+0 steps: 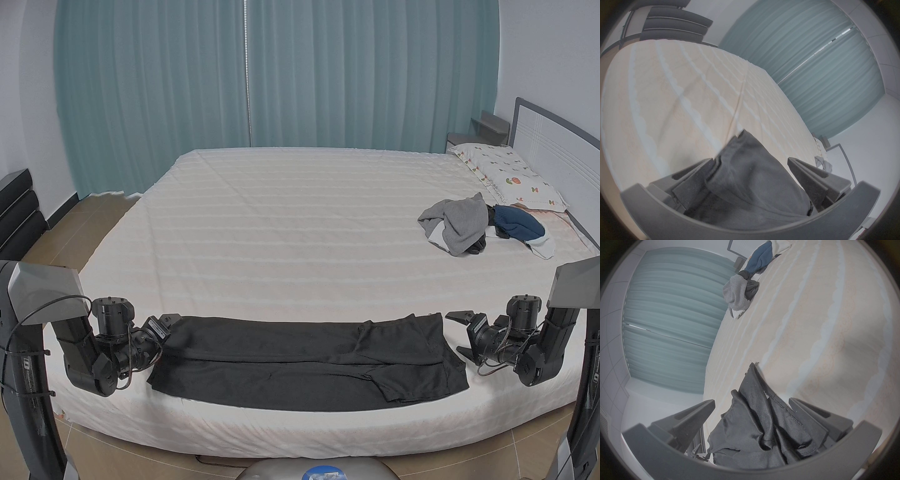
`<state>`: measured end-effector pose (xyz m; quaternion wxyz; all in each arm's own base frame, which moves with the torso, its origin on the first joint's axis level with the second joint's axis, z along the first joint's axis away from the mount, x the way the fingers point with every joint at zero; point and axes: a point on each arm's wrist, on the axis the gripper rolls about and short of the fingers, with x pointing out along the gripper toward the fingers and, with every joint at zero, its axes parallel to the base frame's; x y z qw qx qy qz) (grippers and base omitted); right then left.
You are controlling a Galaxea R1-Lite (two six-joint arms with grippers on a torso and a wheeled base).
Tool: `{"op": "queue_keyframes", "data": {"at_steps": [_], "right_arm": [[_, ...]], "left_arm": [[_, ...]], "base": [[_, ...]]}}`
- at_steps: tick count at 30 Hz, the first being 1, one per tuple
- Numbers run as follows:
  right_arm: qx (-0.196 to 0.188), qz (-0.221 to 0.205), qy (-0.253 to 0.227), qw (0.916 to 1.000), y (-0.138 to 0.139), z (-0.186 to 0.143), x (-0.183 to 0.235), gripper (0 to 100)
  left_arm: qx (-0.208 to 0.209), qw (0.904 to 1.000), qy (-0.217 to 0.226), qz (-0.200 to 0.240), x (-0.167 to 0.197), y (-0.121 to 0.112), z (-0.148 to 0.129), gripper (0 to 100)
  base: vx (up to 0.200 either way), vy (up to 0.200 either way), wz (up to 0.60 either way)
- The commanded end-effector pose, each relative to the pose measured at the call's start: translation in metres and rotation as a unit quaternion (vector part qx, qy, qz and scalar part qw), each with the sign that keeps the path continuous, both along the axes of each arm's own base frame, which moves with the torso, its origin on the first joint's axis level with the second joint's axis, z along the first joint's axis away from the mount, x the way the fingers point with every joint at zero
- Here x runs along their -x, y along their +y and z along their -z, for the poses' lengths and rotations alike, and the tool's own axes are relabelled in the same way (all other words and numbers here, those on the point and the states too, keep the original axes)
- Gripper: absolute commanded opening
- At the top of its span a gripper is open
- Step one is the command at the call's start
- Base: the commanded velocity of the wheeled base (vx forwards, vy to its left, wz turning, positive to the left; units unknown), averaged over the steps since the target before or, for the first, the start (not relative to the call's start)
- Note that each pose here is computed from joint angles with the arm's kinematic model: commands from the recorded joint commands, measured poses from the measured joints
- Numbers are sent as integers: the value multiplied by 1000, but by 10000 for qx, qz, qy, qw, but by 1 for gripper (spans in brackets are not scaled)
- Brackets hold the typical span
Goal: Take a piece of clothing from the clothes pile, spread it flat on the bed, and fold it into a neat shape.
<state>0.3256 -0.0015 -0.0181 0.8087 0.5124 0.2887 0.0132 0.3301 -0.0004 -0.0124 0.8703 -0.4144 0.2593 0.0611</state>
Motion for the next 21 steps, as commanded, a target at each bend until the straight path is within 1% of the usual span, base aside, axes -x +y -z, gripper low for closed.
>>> {"op": "queue_keyframes", "data": {"at_steps": [1, 2, 5, 7, 10, 13, 16, 19, 21], "right_arm": [[-1, 2, 0, 10000, 0, 0, 0, 100], [-1, 2, 0, 10000, 0, 0, 0, 100], [-1, 2, 0, 10000, 0, 0, 0, 100], [-12, -1, 2, 10000, 0, 0, 0, 100], [-12, -1, 2, 10000, 0, 0, 0, 100], [-12, -1, 2, 10000, 0, 0, 0, 100], [-12, -1, 10, 10000, 0, 0, 0, 100], [-6, -5, 15, 10000, 0, 1, 1, 100], [-6, -5, 15, 10000, 0, 1, 1, 100]], "left_arm": [[11, 9993, -250, -288, 2, 23, -17, 100], [-3, 9992, -252, -317, 3, 27, -19, 100], [-78, 9992, -341, -188, 6, 32, -26, 100], [-256, 9989, -373, 117, 12, 35, -31, 100], [-407, 9976, -394, 403, 12, 35, -39, 100], [-645, 9938, -211, 883, 8, 34, -40, 100], [-687, 9909, -47, 1156, 3, 31, -39, 100], [-654, 9876, -100, 1423, -5, 23, -39, 100], [-700, 9861, -38, 1508, -8, 19, -32, 100]], "base": [[0, 0, 0], [0, 0, 0], [0, 0, 0], [0, 0, 0], [0, 0, 0], [0, 0, 0], [0, 0, 0], [0, 0, 0], [0, 0, 0]]}}
